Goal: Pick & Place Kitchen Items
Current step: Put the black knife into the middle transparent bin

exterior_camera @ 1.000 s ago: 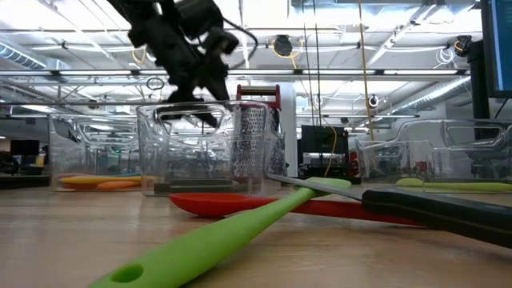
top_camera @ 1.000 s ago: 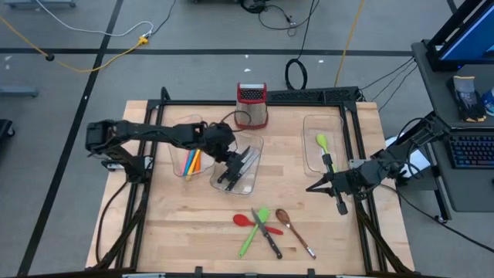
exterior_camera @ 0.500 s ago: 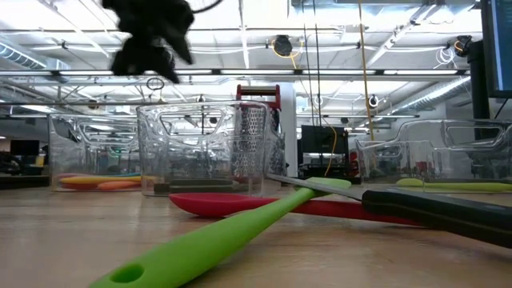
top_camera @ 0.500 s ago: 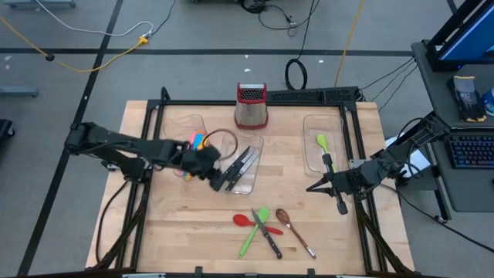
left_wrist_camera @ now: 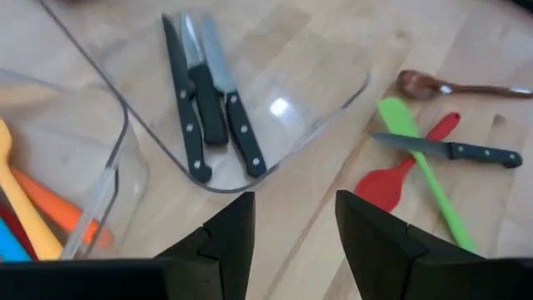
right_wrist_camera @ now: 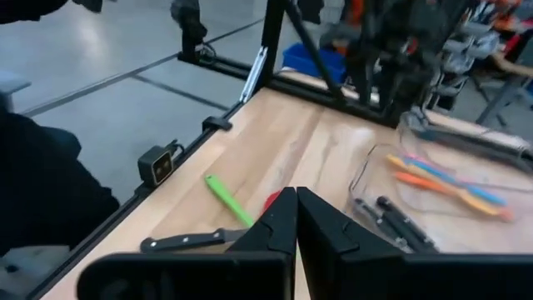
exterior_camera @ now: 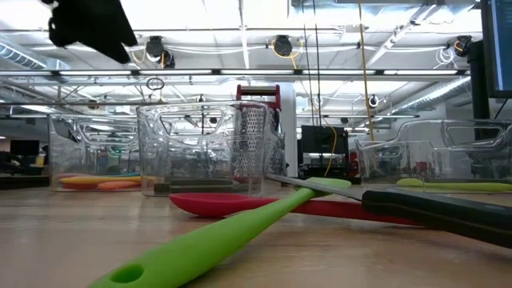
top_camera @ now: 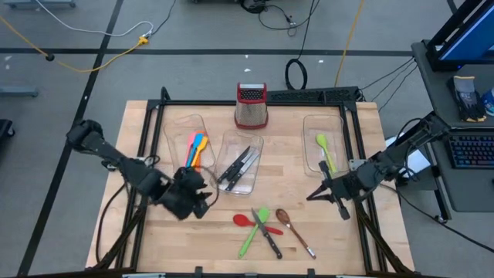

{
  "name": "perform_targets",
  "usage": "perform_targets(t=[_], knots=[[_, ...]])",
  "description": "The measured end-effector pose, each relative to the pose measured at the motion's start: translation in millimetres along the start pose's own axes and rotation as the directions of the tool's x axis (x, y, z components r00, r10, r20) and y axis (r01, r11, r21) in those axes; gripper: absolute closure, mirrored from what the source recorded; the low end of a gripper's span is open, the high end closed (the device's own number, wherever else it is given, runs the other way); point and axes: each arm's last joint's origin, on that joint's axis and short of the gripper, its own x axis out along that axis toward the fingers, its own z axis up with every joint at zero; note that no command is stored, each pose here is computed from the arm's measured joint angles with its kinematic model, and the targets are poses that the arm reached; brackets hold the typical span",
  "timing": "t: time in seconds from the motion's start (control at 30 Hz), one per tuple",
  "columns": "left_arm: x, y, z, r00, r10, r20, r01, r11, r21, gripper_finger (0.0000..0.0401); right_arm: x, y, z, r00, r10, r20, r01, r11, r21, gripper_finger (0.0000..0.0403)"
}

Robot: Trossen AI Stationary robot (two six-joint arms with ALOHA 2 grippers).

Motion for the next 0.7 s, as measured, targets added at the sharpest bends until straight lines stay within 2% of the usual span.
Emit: perform_targets(t=[0.23, 0.47, 0.7], knots=[[-16.0, -10.2, -19.0, 0.995, -0.024, 0.093, 0.018, 0.998, 0.056, 0.0231, 26.9, 20.2, -9.3, 0.995, 0.064, -0.077, -0.062, 0.998, 0.033, 0.0403], [-20.8, -12.5, -24.2, 0.992, -0.031, 0.122, 0.020, 0.996, 0.091, 0.0231, 69.3, 46.3, -11.5, 0.992, 0.108, -0.061, -0.109, 0.994, -0.004, 0.0403], [-10.9, -6.2, -31.7, 0.993, -0.013, 0.117, 0.001, 0.995, 0.105, 0.0231, 116.7, 64.0, -4.4, 0.973, 0.008, -0.230, -0.023, 0.998, -0.059, 0.0380]])
